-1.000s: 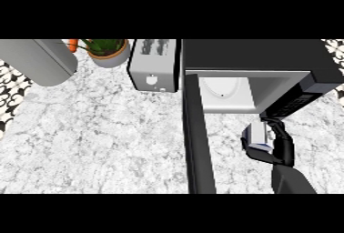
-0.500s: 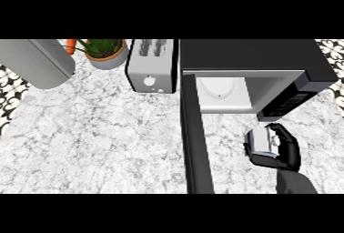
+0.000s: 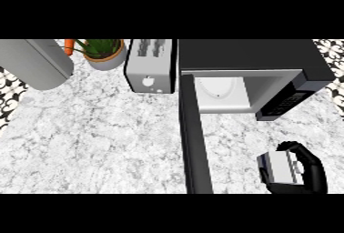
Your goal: Pick up the milk, place it into the microwave and close the microwave
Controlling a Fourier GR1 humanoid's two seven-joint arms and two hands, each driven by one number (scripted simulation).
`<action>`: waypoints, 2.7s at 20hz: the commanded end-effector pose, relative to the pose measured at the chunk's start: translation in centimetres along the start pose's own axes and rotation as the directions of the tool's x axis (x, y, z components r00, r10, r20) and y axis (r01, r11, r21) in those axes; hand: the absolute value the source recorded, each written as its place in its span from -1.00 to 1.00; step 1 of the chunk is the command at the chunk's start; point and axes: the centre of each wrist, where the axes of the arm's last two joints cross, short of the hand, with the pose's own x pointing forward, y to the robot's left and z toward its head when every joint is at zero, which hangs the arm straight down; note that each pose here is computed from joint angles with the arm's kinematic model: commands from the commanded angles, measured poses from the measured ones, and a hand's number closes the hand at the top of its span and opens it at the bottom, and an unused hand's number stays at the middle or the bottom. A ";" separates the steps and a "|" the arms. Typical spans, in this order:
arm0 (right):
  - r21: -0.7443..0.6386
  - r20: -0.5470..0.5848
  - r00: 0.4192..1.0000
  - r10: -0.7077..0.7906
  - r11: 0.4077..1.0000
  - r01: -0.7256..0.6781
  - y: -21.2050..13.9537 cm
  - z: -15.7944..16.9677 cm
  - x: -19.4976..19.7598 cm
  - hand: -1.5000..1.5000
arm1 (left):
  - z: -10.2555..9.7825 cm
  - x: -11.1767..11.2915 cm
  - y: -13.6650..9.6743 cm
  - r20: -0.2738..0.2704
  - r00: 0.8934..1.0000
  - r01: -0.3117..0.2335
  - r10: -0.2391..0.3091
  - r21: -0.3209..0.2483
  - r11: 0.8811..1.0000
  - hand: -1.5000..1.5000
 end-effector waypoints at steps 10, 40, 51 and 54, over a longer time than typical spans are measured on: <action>-0.001 0.036 0.984 -0.176 0.984 0.176 5.3 -2.4 5.5 1.00 | -0.1 0.0 0.1 -0.010 1.000 0.000 0.000 0.019 1.000 -1.00; -0.032 -0.172 0.957 0.234 0.970 -0.243 11.8 -16.3 -2.6 1.00 | 0.9 0.3 1.8 -0.004 1.000 -0.008 0.008 0.001 1.000 -1.00; -0.044 -0.115 0.916 0.383 0.920 -0.390 9.5 -18.9 -2.3 1.00 | 0.4 -0.3 3.7 -0.005 1.000 0.007 -0.007 -0.024 1.000 -1.00; -0.035 -0.052 0.879 0.474 0.879 -0.476 8.0 -19.3 -2.2 1.00 | 0.2 0.1 3.8 -0.002 1.000 -0.005 0.005 -0.037 0.999 -1.00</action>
